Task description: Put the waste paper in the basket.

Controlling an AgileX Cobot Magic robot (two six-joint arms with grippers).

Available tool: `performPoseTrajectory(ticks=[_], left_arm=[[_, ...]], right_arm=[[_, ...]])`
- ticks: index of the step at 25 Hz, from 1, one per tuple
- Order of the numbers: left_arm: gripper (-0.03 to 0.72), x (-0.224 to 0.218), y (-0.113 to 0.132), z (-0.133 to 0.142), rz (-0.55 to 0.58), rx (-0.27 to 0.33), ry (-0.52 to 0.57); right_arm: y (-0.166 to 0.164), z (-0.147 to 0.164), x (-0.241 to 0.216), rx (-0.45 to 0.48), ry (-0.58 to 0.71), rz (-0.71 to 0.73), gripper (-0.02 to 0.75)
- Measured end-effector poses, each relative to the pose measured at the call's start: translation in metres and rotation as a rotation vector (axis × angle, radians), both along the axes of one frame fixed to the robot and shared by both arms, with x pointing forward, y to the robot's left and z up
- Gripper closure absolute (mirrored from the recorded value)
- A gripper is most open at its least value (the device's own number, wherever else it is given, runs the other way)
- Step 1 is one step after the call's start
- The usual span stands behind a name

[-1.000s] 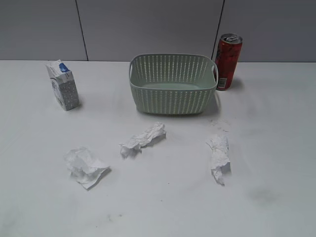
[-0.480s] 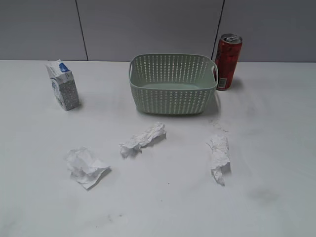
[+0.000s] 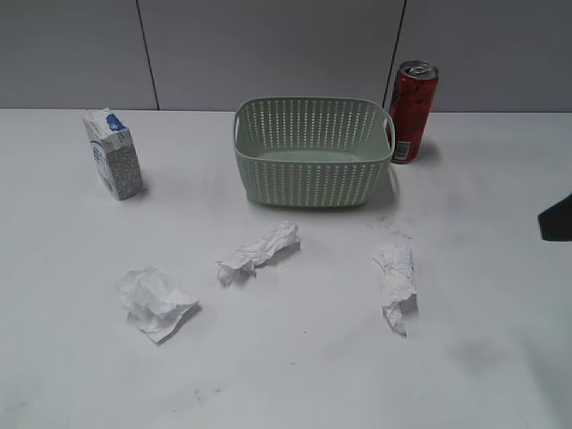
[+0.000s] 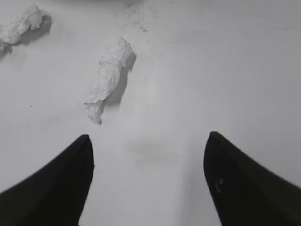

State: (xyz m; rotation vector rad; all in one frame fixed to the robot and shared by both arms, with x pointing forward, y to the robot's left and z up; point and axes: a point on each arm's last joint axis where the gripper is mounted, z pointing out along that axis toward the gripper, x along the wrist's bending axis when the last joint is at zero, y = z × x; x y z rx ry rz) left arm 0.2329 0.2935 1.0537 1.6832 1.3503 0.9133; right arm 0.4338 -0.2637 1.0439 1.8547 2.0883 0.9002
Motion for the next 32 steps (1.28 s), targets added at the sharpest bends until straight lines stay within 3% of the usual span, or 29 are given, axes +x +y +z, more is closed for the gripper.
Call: performPoseTrajectory(ticks=[7, 13, 24, 29, 32], left_arm=[[0.060, 0.000, 0.000, 0.000, 0.000, -0.001, 0.000], [0.078, 0.000, 0.000, 0.000, 0.000, -0.001, 0.000], [0.095, 0.000, 0.000, 0.000, 0.000, -0.001, 0.000], [0.096, 0.000, 0.000, 0.000, 0.000, -0.001, 0.000], [0.096, 0.000, 0.000, 0.000, 0.000, -0.001, 0.000]], right_arm=[[0.060, -0.030, 0.045, -0.065, 0.105, 0.211, 0.188], [0.108, -0.063, 0.074, -0.153, 0.147, 0.269, 0.188], [0.121, -0.149, 0.107, -0.223, 0.290, 0.190, 0.236], [0.122, -0.162, 0.110, -0.232, 0.299, 0.191, 0.253], [0.122, -0.163, 0.111, -0.231, 0.289, 0.191, 0.345]])
